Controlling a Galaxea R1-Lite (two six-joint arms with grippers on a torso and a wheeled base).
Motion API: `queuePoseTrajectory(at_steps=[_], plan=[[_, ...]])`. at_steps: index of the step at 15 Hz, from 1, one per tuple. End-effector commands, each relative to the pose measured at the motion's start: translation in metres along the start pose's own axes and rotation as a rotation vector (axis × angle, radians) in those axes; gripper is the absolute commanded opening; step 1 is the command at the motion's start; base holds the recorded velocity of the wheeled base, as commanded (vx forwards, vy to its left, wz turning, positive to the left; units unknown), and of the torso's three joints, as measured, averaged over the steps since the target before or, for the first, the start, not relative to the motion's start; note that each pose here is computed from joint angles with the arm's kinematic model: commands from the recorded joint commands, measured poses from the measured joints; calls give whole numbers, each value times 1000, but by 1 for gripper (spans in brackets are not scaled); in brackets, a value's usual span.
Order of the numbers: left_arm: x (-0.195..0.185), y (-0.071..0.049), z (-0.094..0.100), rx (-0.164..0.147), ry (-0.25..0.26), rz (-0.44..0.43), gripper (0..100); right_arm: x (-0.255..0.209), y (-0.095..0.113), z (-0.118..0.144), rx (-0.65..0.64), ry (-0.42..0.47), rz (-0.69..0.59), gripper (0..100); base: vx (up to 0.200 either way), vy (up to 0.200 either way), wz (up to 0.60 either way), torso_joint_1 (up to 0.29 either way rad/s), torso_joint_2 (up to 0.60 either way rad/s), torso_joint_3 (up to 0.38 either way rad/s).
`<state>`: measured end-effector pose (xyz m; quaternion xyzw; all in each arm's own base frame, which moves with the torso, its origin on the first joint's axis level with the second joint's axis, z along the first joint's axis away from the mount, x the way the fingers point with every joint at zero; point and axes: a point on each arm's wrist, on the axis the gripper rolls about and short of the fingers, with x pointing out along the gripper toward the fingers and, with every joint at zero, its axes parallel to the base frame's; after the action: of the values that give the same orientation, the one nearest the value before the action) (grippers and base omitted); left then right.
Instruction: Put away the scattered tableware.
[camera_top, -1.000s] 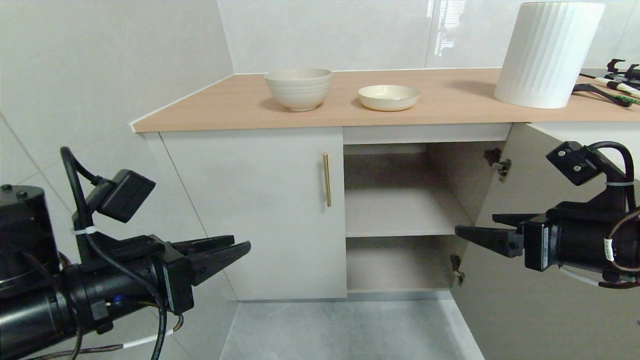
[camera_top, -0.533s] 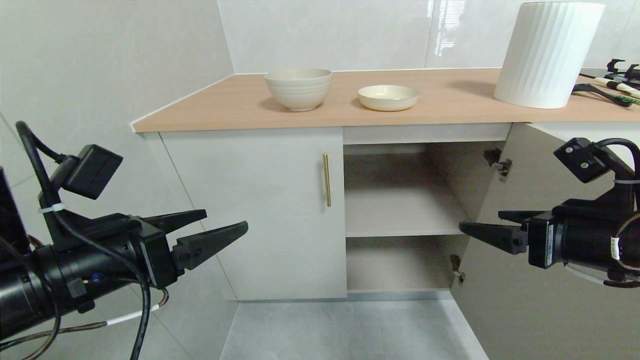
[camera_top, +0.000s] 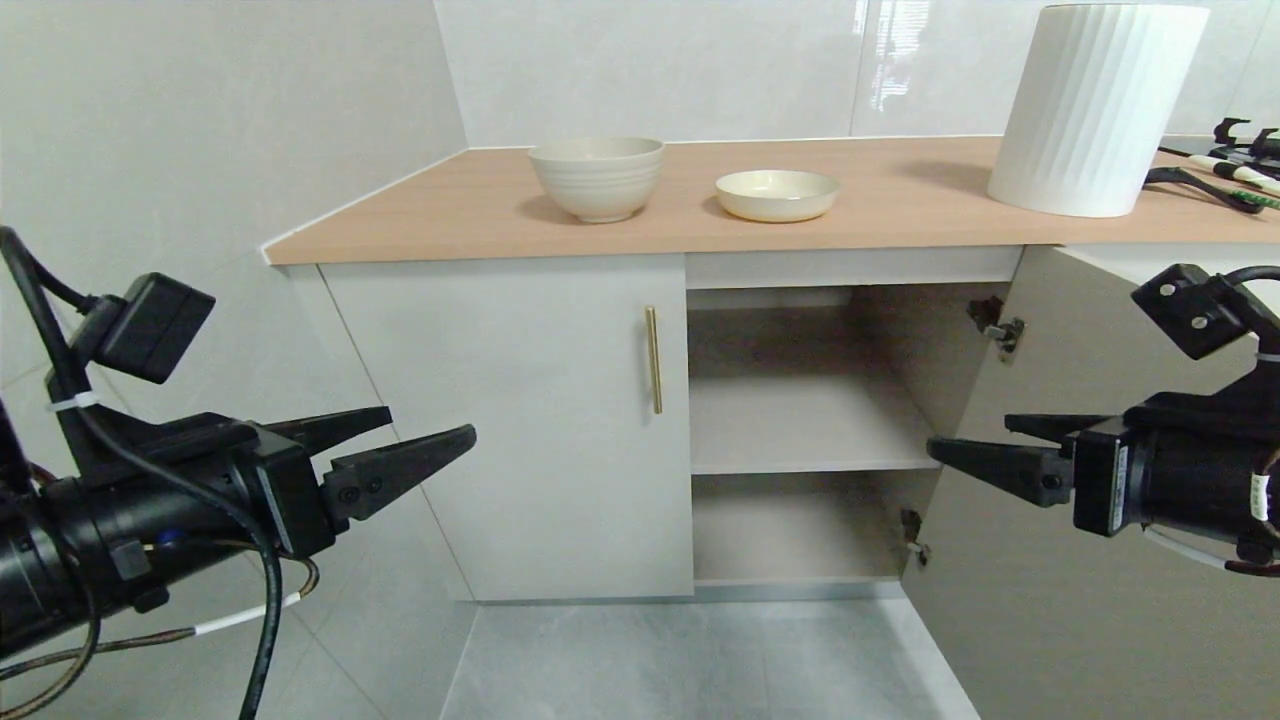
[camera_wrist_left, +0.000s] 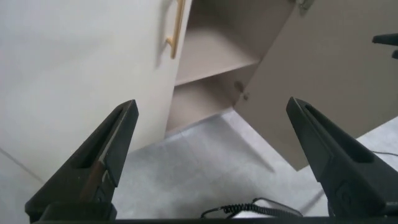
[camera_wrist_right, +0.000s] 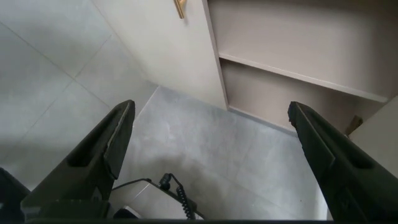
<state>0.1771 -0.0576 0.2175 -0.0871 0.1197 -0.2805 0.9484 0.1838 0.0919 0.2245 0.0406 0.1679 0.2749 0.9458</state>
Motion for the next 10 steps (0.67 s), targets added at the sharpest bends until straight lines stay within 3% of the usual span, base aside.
queuePoseTrajectory(at_steps=[1, 3, 10], plan=[[-4, 2, 6, -11, -9, 19, 100, -1, 0, 1, -1, -5, 2, 100, 200, 0, 0, -7, -2, -2], [-6, 1, 7, -33, -10, 20, 100, -1, 0, 0, -1, -3, 2, 100, 0, 0, 0, 0, 0, 0], [-11, 3, 12, -35, -27, 41, 100, 0, 0, 0, 0, 1, 1, 100, 0, 0, 0, 0, 0, 0]])
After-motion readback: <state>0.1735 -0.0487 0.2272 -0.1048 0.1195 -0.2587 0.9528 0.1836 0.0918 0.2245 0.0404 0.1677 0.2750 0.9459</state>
